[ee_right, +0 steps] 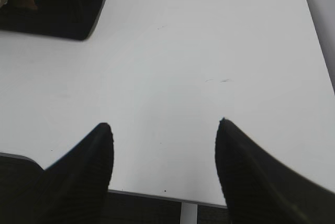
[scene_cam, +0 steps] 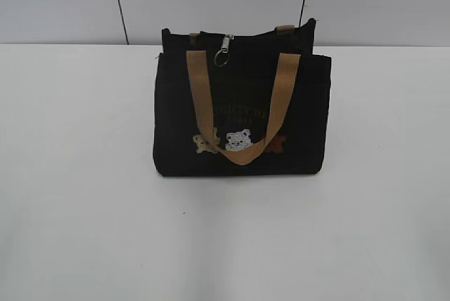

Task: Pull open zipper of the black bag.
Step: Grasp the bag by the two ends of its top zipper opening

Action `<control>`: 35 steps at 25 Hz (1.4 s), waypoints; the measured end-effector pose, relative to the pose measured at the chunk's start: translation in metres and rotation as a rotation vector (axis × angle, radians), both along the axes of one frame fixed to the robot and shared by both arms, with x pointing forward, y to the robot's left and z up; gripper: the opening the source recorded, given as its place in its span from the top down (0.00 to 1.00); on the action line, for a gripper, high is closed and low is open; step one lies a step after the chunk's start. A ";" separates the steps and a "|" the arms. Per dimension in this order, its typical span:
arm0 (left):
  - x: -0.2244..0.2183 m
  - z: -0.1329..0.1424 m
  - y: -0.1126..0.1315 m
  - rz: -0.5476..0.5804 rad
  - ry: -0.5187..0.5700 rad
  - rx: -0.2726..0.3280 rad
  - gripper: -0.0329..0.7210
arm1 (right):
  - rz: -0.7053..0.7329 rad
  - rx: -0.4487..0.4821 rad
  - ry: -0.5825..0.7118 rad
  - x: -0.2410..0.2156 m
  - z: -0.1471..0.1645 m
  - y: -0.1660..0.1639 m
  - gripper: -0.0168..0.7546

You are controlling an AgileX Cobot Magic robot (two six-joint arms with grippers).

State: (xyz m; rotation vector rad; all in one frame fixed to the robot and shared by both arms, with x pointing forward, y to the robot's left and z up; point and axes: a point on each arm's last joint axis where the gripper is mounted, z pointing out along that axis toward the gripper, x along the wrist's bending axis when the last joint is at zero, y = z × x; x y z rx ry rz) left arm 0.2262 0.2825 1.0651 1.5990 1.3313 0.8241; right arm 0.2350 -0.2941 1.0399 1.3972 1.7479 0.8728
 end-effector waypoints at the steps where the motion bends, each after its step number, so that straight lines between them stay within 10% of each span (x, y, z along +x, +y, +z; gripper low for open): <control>1: 0.000 0.000 0.000 0.000 0.000 0.000 0.36 | 0.000 0.000 0.000 0.000 0.000 0.000 0.37; 26: 0.076 0.042 -0.020 -0.193 0.133 -0.117 0.44 | 0.000 0.000 0.000 0.000 0.000 0.000 0.37; 35: 0.156 0.032 -0.037 -0.530 0.010 0.059 0.43 | 0.000 0.000 0.000 0.000 0.000 0.000 0.37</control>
